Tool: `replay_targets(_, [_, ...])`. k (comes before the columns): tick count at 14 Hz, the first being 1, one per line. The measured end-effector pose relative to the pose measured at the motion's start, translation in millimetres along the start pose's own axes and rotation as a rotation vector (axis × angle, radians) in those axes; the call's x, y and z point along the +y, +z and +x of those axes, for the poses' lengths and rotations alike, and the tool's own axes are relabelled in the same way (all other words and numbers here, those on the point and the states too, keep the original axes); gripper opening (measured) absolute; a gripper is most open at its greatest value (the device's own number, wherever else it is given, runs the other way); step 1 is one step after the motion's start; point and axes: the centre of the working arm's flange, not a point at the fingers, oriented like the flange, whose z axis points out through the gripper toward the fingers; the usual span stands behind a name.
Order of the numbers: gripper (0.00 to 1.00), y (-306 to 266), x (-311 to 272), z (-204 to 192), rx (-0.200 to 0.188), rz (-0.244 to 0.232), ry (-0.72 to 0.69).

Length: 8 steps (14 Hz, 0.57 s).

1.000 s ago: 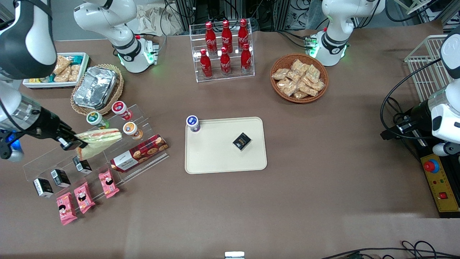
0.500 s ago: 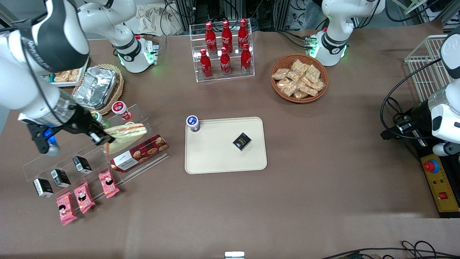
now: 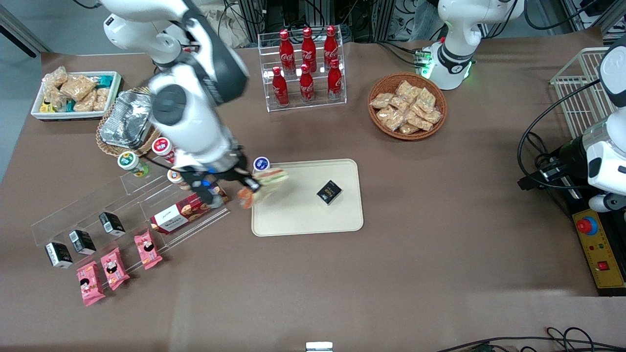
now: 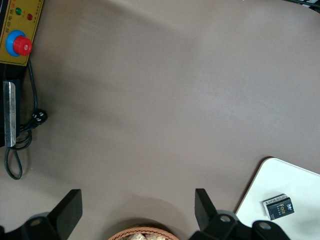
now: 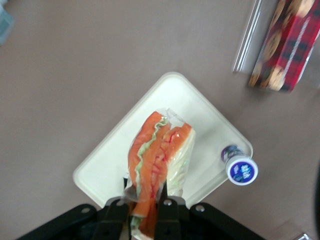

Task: Place sandwich on tray
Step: 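Carry the sandwich over the cream tray and lower it down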

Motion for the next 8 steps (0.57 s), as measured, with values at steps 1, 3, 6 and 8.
replay_targets(1, [0.18, 23.6, -4.0, -11.8, 0.000, -0.033, -0.012])
replay_targets(3, [0.19, 67.6, -6.6, -23.9, 0.002, -0.094, -0.026])
replay_targets(6, [0.18, 125.0, -10.6, -29.9, 0.032, -0.119, 0.056])
replay_targets(8, [0.18, 152.3, -15.3, -41.9, 0.056, -0.101, 0.106])
